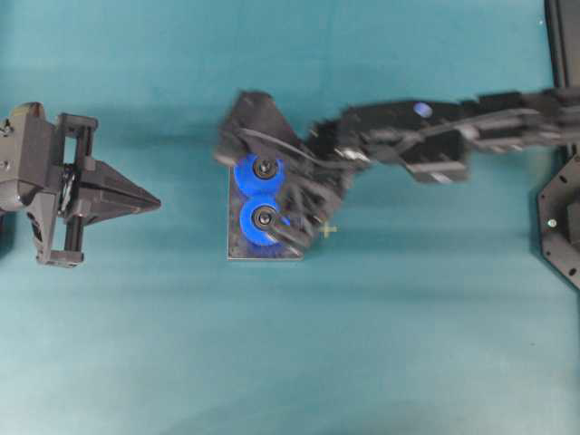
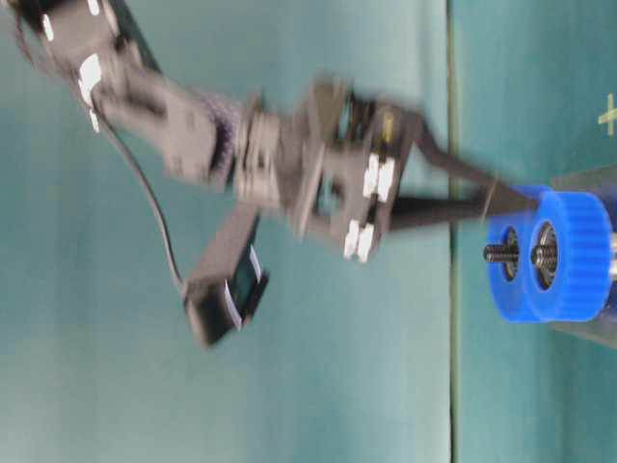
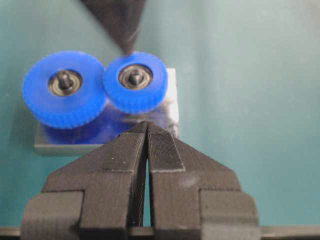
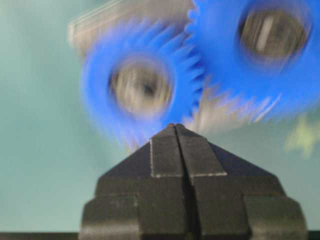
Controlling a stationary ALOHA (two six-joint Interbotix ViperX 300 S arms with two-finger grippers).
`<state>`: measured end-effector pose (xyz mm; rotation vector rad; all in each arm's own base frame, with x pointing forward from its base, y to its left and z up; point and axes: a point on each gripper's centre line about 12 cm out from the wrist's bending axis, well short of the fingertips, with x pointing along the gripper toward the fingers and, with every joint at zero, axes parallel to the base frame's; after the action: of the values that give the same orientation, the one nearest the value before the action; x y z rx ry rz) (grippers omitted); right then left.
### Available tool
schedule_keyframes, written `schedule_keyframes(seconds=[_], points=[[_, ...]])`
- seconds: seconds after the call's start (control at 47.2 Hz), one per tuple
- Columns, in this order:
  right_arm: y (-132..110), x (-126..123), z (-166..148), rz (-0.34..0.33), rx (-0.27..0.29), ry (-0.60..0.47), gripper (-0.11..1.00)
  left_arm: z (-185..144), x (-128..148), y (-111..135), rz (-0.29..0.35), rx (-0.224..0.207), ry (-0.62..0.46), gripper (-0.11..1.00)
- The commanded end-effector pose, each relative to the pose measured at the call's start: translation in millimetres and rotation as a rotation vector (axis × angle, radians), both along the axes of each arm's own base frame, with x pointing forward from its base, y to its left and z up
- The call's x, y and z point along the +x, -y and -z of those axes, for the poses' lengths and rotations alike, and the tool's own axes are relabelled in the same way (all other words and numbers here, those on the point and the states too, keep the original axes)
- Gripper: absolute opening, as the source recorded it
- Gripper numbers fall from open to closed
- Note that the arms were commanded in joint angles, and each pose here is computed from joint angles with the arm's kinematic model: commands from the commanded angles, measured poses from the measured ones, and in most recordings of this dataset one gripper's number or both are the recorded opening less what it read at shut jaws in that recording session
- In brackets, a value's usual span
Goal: Fit the small gear onto the shaft.
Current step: 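Lower the small gear onto the shaft, rotating to mesh teeth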
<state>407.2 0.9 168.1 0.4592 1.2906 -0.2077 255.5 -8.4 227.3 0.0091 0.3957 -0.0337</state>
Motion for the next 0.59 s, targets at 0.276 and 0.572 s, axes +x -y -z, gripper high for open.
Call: schedule_keyframes(seconds=[0.276,0.572], points=[[11,25,-46,0.033,-0.031,0.199,-0.02,-11,5,1,0.001,-0.003,0.035,0.00],[22,63,-26,-0.014,-0.068,0.192,-0.02,-11,5,1,0.001,-0.003,0.037,0.00]])
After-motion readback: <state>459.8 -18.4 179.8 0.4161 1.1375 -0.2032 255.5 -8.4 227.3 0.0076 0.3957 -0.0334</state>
